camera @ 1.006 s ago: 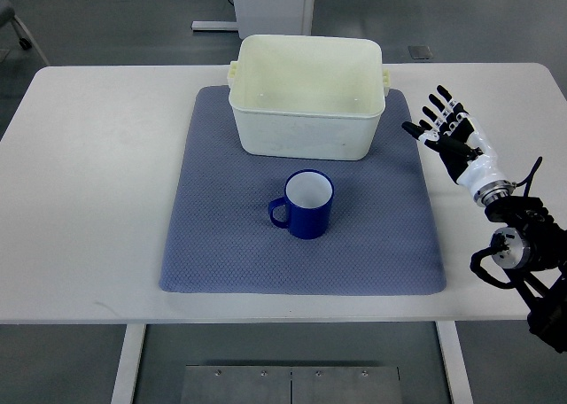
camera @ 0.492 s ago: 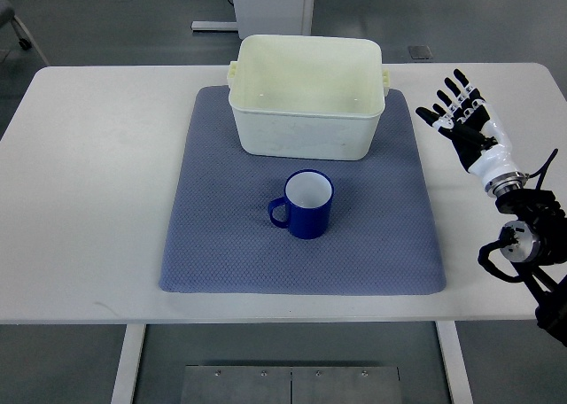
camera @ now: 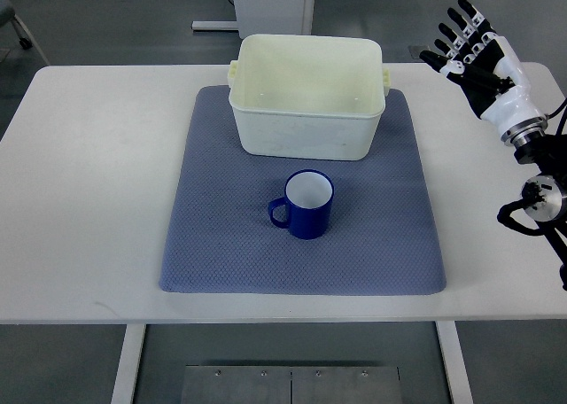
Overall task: Place cup in box with right hand
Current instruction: 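Move the right hand over the mat toward the blue mug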
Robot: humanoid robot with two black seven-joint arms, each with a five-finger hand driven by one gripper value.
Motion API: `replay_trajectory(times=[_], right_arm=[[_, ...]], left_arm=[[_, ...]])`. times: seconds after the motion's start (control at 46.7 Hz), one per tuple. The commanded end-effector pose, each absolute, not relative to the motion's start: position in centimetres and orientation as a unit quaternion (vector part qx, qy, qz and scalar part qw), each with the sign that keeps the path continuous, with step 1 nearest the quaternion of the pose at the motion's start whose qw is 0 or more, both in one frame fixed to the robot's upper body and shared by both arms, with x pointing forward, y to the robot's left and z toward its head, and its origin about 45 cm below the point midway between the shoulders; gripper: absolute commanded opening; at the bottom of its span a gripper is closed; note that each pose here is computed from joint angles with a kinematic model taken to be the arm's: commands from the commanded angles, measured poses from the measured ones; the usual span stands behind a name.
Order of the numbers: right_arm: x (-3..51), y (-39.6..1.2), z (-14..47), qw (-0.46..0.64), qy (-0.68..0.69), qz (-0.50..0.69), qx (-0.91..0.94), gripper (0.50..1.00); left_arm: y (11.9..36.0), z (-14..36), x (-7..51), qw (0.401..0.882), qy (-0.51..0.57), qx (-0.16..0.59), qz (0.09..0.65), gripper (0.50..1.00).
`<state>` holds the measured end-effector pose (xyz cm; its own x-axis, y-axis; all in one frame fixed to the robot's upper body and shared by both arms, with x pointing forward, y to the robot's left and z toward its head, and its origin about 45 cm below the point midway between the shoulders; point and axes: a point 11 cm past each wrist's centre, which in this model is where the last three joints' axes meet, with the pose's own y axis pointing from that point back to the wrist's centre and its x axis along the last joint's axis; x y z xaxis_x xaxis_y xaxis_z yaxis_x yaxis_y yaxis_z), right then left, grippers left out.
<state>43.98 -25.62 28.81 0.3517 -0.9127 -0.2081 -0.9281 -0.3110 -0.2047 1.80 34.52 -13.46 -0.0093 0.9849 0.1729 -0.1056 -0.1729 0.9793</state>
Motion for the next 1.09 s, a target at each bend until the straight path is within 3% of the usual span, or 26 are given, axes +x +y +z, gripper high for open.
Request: replay_trajectory(times=[0.0, 0.535, 1.07], right_arm=[[43.5, -24.7, 29.3, 0.144, 0.548, 0.022, -0.823, 0.993], [39.7, -19.2, 30.8, 0.140, 0.412, 0.001, -0.901, 0.993], [36.1, -16.3, 25.9, 0.084, 0.346, -0.013, -0.935, 0.987]], left_arm=[[34.6, -13.5, 1.8, 0.480, 0.427, 0.515, 0.567, 1.000], [34.5, -13.5, 1.8, 0.481, 0.427, 0.515, 0.567, 1.000], [34.5, -13.5, 1.8, 0.481, 0.427, 0.514, 0.567, 1.000]])
